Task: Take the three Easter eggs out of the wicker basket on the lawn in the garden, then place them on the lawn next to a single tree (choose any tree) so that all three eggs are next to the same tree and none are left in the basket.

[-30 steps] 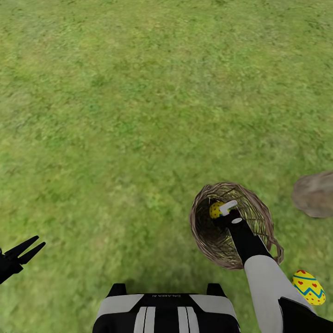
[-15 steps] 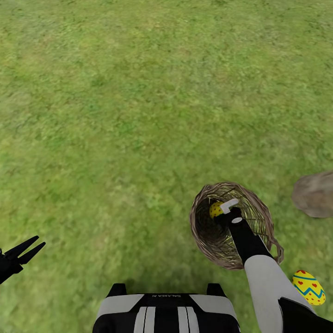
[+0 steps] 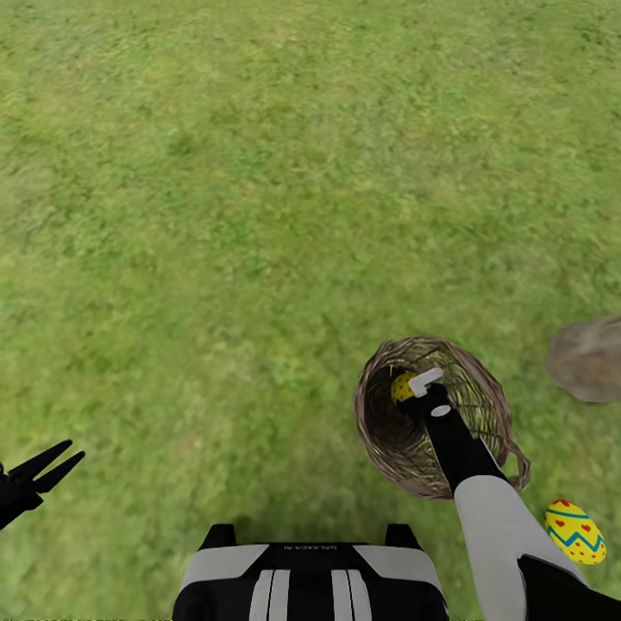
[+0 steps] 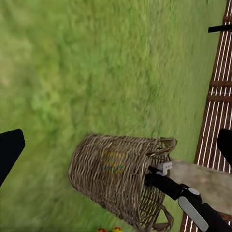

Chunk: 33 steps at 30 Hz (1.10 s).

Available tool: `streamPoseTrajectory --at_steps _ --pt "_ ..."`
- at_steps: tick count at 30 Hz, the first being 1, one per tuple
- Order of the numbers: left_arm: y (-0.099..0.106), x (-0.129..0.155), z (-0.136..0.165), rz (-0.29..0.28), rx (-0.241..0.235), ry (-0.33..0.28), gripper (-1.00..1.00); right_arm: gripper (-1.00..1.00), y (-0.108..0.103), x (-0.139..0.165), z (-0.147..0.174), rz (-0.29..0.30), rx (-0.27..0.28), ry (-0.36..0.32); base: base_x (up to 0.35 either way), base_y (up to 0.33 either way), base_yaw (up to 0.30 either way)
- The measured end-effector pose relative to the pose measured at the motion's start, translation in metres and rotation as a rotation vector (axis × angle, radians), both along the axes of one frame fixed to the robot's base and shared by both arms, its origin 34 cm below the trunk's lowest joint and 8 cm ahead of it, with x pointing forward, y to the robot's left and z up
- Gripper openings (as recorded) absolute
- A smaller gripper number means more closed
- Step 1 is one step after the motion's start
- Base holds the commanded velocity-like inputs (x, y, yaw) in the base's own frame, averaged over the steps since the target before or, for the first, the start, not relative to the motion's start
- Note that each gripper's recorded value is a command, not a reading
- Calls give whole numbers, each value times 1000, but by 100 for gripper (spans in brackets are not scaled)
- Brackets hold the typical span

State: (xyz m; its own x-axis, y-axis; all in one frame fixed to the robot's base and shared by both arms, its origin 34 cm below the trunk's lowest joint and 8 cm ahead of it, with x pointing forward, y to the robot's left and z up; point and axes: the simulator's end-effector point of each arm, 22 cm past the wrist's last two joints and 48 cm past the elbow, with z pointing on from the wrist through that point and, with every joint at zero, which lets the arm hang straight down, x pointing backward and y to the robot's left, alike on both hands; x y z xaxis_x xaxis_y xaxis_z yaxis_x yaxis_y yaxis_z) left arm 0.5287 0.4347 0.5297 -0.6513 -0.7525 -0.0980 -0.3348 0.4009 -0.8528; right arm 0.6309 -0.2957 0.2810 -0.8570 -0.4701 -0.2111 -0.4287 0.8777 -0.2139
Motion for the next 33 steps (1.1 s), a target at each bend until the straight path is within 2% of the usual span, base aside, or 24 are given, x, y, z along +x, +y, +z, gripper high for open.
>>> streamPoseTrajectory --at_steps 8,26,33 --pt "-6 -5 -8 6 -11 11 100 100 -5 -3 -5 1 -7 5 0 0 0" --pt "-6 -12 -18 7 -9 38 100 100 -7 -13 -16 0 -12 23 0 0 0" --pt "-6 -14 -22 5 -8 48 100 100 -11 -7 -16 -1 -22 7 0 0 0"
